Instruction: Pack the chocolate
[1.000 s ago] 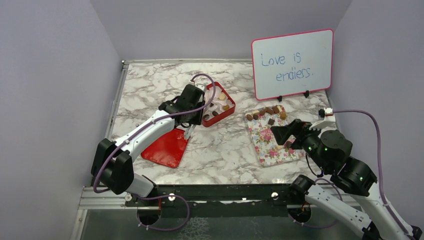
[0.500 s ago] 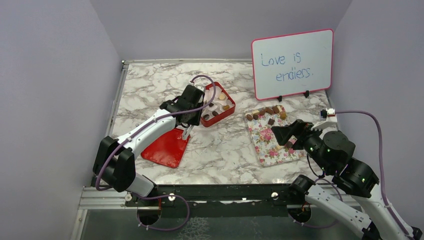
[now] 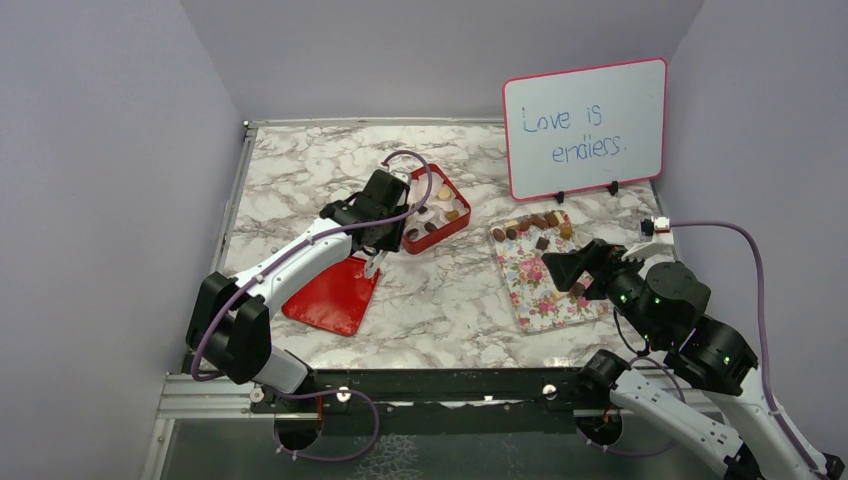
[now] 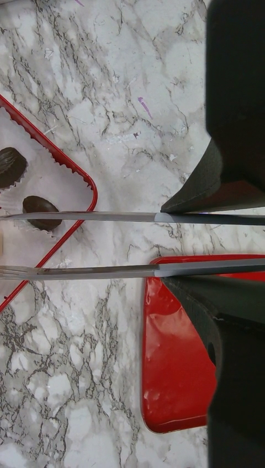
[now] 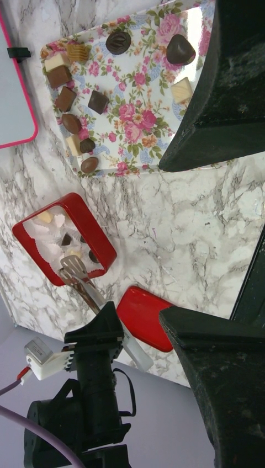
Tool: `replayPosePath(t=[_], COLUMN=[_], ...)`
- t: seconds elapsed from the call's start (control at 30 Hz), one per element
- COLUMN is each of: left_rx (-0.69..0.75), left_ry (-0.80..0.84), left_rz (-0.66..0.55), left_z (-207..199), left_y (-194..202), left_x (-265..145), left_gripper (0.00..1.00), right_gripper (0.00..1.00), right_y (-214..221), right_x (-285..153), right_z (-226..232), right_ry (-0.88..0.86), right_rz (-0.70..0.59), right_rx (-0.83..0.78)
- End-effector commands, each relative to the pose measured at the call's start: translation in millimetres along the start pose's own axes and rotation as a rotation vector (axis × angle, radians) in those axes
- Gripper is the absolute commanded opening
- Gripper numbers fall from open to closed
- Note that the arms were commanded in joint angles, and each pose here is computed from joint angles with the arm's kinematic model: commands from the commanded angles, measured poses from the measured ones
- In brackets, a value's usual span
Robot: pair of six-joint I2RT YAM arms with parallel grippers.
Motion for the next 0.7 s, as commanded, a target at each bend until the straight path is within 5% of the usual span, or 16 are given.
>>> replayPosePath(t=[0.0, 0.47, 0.67], left_rx=[-0.003, -0.039, -0.049], left_ry=[-0.038, 0.062, 0.228], left_rz=[-0.039, -0.204, -0.343], left_z=[8.6, -3.2, -27.7], left_y=[-10.6, -41.4, -63.4], left_x=[-4.6, -39.9, -65.7], left_gripper=[0.41, 0.4, 0.4], right_gripper=[0.98, 0.97, 0.97], right_y=[-2.0, -0.2, -1.5], right_x=[-1.8, -1.3, 0.9], right_z=[4.4, 6.6, 8.0], right_ry=[-0.024, -0.036, -0.029], right_rz=[-0.007, 0.004, 0.005], right_rx=[0.02, 0.015, 0.005])
Point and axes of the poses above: each gripper's point midway between its finger pads, its own x axis out along the fingers, its own z axis along the line the jaws close on, y = z × x, the point moved 1 cm from there along -x, back along the fingers, and after that the axes turned 13 degrees about x, right-handed, at the moved point
